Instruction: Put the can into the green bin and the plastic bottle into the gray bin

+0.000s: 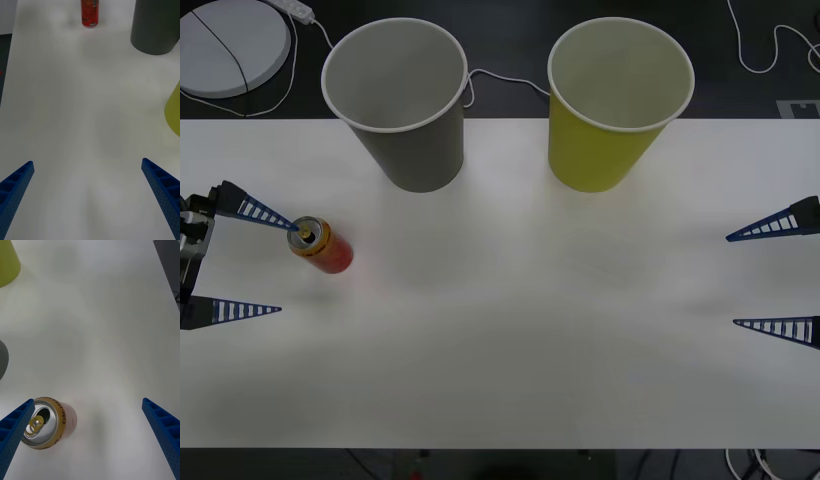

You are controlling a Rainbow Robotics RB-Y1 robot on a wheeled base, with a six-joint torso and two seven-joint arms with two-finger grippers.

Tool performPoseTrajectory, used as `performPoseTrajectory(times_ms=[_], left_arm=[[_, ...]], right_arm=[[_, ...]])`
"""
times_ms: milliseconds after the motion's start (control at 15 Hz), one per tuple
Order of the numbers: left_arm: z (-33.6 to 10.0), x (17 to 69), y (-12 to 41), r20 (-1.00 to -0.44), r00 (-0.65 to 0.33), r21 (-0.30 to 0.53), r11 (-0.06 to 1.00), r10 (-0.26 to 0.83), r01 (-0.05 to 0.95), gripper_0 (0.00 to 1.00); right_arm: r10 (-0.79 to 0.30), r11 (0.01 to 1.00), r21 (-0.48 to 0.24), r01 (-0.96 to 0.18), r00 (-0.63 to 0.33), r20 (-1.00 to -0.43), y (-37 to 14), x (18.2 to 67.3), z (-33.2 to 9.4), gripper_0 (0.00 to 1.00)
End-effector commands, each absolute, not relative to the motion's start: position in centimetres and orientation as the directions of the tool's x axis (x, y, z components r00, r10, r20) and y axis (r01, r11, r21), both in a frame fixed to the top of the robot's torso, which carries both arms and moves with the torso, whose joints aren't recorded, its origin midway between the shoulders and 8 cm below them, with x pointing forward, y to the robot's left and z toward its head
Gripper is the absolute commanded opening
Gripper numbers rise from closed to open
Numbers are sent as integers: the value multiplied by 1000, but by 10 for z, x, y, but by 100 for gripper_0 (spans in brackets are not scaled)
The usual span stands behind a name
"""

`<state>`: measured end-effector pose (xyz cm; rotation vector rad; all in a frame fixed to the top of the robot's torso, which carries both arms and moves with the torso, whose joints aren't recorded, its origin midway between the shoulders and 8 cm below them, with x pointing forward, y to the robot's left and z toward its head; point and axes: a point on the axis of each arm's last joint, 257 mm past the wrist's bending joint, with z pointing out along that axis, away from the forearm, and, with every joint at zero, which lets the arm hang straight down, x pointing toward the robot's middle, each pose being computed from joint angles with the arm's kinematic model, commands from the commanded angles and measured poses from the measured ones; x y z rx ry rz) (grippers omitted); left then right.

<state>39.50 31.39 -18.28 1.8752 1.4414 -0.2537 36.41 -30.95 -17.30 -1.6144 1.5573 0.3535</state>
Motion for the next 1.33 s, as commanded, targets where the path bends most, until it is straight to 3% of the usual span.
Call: performPoseTrajectory(times_ms=[67,333,533,733,867,1333], left_arm=[[-183,395,314,-564,348,433,-90,749,897,100],[-193,392,305,-571,349,414,-106,743,904,100],[-186,397,303,-543,370,422,-136,753,896,100],[-182,395,298,-575,355,413,-113,737,904,100],[-179,393,297,-616,327,400,-74,717,914,100],[-171,416,323,-832,129,300,242,539,923,100]], right_arm=[[-683,129,-368,-921,187,-706,-310,364,-173,100],[-683,129,-368,-921,187,-706,-310,364,-173,100],[-683,129,-368,-921,187,-706,-310,364,-173,100],[-683,129,-368,-921,187,-706,-310,364,-173,100],[-683,129,-368,-921,187,-706,-310,364,-173,100],[-683,129,-368,-921,187,-706,-310,364,-173,100]])
